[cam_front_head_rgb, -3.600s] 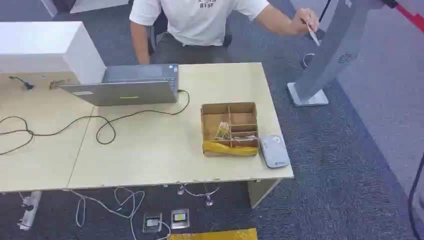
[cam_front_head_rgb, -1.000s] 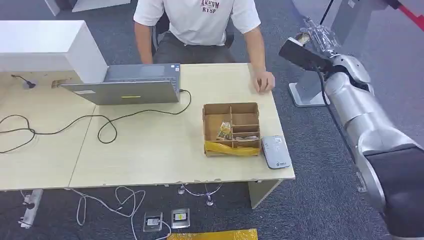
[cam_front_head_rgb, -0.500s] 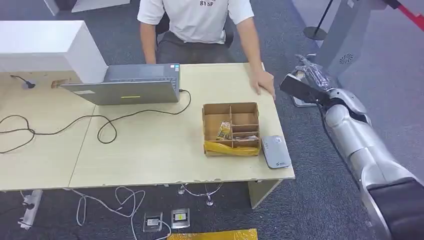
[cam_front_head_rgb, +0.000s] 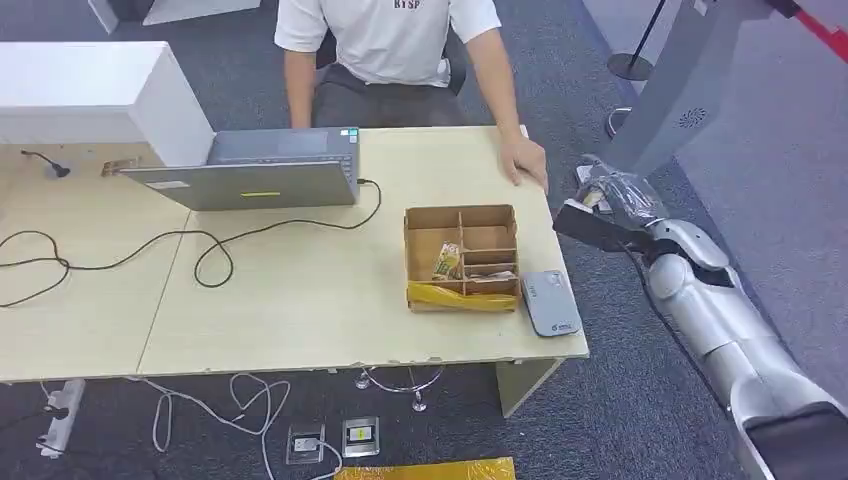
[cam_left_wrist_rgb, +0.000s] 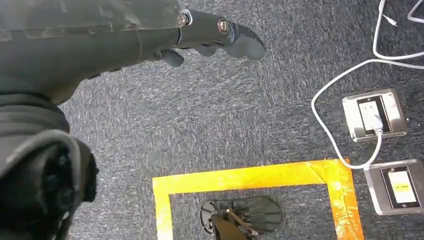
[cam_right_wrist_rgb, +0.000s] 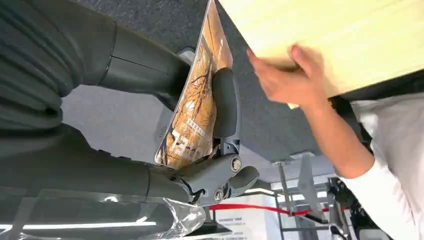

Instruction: Pass the card to the sensor for recognition and then transmit it.

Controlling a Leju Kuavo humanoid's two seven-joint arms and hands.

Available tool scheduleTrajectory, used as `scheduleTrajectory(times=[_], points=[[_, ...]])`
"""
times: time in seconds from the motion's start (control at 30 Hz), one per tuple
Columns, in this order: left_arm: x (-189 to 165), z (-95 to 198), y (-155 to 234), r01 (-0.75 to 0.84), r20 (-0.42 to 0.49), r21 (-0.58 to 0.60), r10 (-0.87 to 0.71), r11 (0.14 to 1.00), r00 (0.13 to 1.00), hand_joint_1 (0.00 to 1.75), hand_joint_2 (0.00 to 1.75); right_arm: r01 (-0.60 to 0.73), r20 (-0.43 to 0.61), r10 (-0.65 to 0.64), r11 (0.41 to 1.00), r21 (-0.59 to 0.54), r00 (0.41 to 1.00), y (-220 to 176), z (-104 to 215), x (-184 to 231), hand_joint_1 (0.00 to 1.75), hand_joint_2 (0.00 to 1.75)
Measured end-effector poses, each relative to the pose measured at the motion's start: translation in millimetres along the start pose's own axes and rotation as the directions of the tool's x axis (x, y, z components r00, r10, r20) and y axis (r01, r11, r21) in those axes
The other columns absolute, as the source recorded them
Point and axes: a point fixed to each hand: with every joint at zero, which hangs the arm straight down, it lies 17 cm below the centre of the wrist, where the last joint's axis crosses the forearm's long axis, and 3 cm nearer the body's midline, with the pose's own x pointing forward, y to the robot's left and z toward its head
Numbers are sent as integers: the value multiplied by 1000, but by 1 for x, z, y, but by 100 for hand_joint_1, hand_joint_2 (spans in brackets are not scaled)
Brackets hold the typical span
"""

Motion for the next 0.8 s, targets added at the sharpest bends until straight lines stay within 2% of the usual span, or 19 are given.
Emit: scheduleTrajectory(times=[0.57,0.8], points=[[1,0,1,12,6,3,-12,1000,1000,0,0,14,-14,-12,996,89,1000,58,31,8,175,175],[1,0,1,11,6,4,-11,1000,1000,0,0,21,-3,-21,996,87,1000,63,36,14,175,175]])
